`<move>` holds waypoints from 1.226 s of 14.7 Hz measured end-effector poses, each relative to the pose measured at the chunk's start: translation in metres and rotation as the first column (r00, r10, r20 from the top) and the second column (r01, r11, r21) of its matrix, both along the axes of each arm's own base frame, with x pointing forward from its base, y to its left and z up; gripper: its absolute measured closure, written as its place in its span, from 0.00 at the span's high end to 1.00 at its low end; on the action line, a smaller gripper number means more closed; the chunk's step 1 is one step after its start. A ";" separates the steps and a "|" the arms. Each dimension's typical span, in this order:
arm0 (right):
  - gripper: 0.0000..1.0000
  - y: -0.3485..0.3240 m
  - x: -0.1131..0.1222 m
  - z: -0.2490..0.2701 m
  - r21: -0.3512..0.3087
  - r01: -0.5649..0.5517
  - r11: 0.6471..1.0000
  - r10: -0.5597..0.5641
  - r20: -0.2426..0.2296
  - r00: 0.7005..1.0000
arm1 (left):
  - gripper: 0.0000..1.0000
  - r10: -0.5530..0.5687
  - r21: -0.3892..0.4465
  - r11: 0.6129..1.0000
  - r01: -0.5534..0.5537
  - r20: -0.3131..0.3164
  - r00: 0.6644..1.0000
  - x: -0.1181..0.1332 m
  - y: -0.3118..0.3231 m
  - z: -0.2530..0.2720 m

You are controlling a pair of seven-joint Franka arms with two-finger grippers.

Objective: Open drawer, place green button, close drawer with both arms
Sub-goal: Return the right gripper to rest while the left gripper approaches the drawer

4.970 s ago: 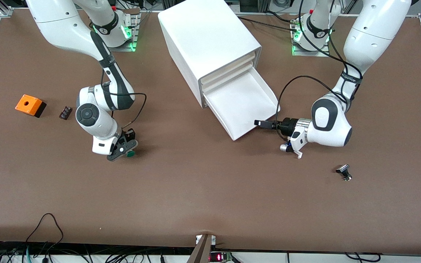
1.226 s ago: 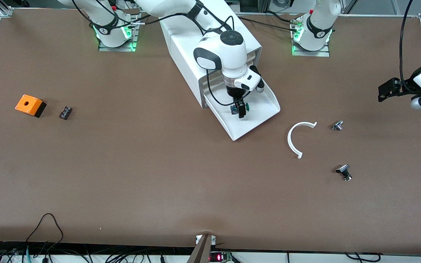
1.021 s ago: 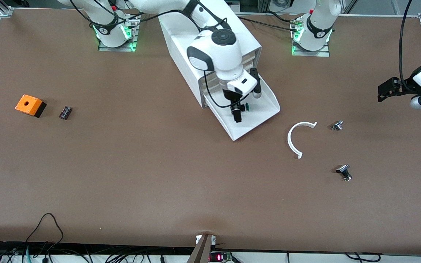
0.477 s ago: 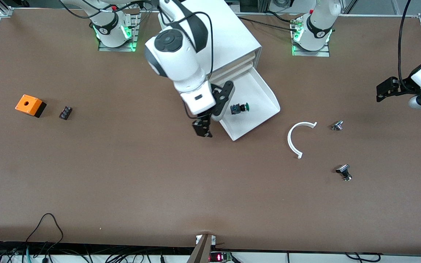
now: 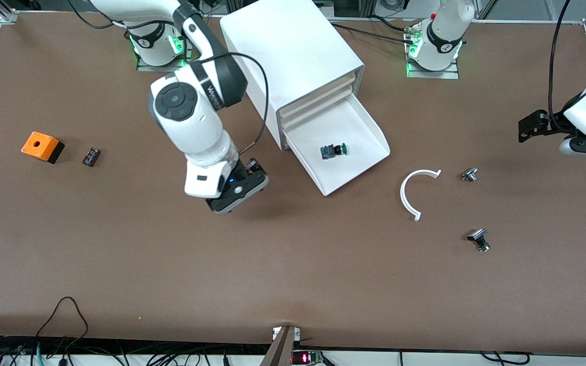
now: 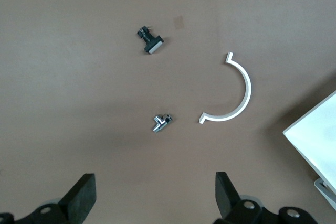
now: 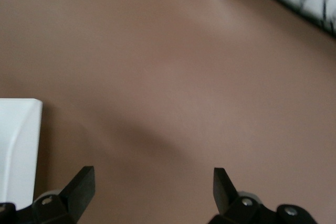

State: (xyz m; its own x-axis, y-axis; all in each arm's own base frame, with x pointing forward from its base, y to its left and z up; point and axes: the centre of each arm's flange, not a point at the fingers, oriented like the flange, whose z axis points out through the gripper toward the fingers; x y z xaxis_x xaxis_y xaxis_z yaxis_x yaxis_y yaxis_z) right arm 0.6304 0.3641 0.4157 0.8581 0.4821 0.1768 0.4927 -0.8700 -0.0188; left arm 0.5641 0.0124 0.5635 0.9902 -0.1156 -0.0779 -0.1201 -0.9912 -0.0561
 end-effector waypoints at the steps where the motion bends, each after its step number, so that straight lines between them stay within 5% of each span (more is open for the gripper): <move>1: 1.00 -0.017 0.003 -0.008 -0.032 0.091 0.995 -0.093 -0.048 0.995 | 1.00 0.000 0.000 1.000 0.000 -0.011 1.000 0.000 0.000 -0.003; 4: 1.00 -0.083 0.015 -0.033 -0.151 0.316 0.937 -0.337 -0.137 0.932 | 1.00 -0.006 -0.003 1.000 0.006 -0.051 0.999 0.007 -0.003 -0.023; 8: 1.00 -0.181 0.033 -0.030 -0.256 0.461 0.849 -0.509 -0.166 0.845 | 1.00 -0.009 -0.006 1.000 0.008 -0.105 0.994 0.016 -0.004 -0.052; 14: 1.00 -0.264 0.039 0.028 -0.236 0.582 0.778 -0.617 -0.117 0.778 | 1.00 0.003 -0.013 1.000 -0.004 -0.132 0.991 0.017 -0.016 -0.059; 18: 1.00 -0.324 0.032 0.078 -0.155 0.625 0.765 -0.643 -0.119 0.757 | 1.00 0.212 -0.048 0.974 -0.223 -0.172 0.962 0.019 -0.043 -0.078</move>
State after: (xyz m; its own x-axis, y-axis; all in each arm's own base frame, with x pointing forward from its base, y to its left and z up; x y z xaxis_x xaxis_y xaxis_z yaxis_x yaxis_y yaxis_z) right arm 0.6628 0.0405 0.4933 0.9845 -0.1755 -0.0039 -0.1750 -0.9829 0.0578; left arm 0.5829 -0.0303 0.4857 0.9663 0.0907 -0.2410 0.0966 -0.9952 0.0126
